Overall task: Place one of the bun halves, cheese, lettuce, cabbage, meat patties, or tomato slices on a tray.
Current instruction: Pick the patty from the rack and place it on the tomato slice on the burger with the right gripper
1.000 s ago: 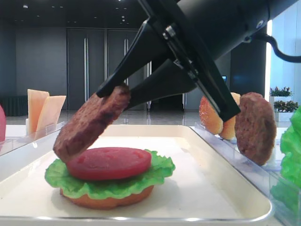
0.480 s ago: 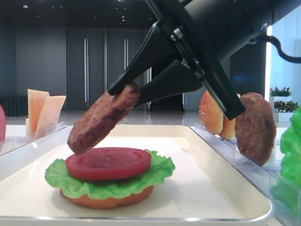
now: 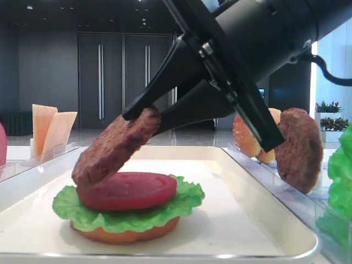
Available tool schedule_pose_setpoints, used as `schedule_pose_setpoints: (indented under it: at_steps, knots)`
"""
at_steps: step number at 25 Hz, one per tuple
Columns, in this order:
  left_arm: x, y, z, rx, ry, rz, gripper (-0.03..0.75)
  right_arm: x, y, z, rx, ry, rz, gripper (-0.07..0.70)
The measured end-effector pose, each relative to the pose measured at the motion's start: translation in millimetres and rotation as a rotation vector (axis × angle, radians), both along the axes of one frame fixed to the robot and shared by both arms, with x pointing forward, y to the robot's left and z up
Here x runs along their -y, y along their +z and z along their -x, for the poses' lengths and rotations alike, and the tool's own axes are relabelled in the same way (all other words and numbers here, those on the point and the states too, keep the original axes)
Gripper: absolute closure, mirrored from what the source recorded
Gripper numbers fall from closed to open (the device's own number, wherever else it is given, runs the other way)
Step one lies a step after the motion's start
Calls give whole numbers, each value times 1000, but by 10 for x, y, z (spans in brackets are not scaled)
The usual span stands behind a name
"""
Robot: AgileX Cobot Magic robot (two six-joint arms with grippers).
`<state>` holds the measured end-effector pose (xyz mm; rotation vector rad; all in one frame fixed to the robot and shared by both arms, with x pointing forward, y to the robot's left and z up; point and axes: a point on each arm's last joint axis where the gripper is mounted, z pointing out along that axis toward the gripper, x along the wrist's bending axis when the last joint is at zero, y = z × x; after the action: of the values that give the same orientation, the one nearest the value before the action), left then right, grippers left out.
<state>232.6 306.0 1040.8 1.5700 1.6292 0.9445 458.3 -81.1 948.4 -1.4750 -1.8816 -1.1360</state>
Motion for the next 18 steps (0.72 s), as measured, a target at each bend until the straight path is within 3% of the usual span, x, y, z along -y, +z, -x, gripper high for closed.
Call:
schedule_pose_setpoints:
  at_steps: [18]
  knots:
    - [0, 0, 0, 0, 0, 0, 716, 3, 1, -8, -2, -9, -1, 483]
